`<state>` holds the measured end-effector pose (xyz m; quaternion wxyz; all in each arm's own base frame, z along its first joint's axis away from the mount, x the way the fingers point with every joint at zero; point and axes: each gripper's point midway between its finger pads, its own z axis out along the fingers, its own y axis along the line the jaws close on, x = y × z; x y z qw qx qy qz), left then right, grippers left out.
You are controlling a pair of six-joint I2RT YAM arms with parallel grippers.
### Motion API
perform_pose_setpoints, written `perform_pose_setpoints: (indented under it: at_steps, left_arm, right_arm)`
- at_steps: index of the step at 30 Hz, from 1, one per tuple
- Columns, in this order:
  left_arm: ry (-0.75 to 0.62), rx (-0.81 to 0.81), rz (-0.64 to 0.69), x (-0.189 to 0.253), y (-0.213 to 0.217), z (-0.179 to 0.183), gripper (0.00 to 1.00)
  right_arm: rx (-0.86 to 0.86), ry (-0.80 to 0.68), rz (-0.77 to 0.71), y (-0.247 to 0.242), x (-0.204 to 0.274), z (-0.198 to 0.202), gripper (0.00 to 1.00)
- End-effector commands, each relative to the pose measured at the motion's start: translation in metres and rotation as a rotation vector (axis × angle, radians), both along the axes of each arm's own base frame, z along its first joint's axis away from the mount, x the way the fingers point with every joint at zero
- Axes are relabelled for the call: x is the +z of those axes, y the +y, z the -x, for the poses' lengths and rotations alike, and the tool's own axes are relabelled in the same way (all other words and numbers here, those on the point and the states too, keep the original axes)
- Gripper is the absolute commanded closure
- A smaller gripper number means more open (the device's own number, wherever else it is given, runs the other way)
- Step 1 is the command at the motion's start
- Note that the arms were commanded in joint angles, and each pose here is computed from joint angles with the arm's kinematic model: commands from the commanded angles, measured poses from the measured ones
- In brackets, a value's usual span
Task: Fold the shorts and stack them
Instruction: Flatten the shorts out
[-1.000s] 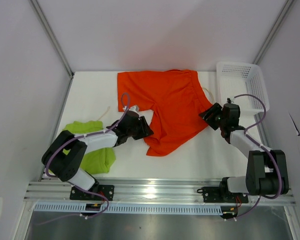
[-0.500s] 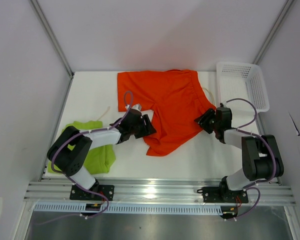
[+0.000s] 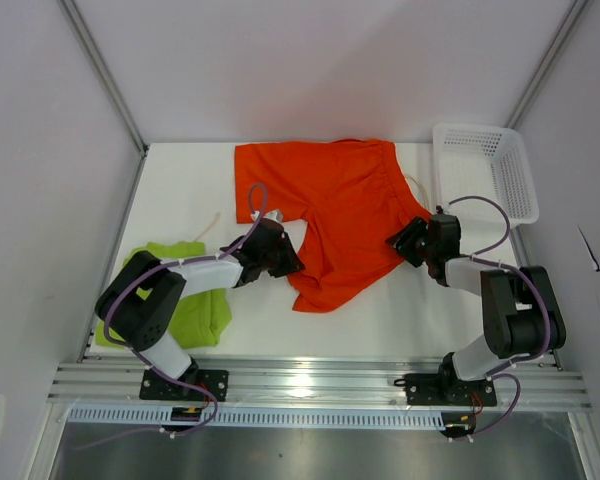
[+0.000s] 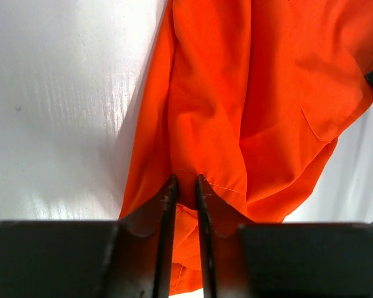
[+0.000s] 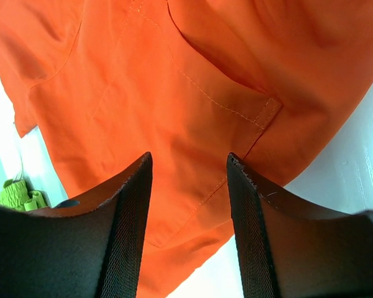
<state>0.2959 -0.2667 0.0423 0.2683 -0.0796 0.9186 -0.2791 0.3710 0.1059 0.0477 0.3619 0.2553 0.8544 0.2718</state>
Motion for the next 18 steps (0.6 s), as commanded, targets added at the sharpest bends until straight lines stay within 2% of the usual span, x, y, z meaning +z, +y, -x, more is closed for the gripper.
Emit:
perform_pose_setpoints:
  at_steps: [1,4,5,6,13,18]
  left_arm:
    - [-0.031,-0.012,0.045,0.011,-0.011,-0.007,0.80]
    - [-0.035,-0.016,0.055,0.014,-0.010,-0.004,0.87]
    - [-0.038,-0.017,0.056,0.015,-0.010,-0.005,0.92]
    - [-0.046,-0.016,0.054,0.018,-0.010,-0.007,1.00]
    - [-0.108,0.004,0.032,0.049,0.015,-0.028,1.00]
    - [-0.140,0.038,-0.040,0.074,0.062,-0.047,1.00]
  right_arm:
    - [0.004,-0.058,0.008,0.002,0.013,-0.016,0.47]
    - [0.004,-0.051,0.009,0.002,0.011,-0.016,0.48]
    - [0.004,-0.046,0.008,0.002,0.010,-0.016,0.48]
    - [0.004,-0.043,0.008,0.002,0.009,-0.016,0.49]
    - [0.000,-0.017,0.022,-0.001,0.002,-0.016,0.52]
    - [0.009,0.048,0.042,-0.002,-0.014,-0.017,0.54]
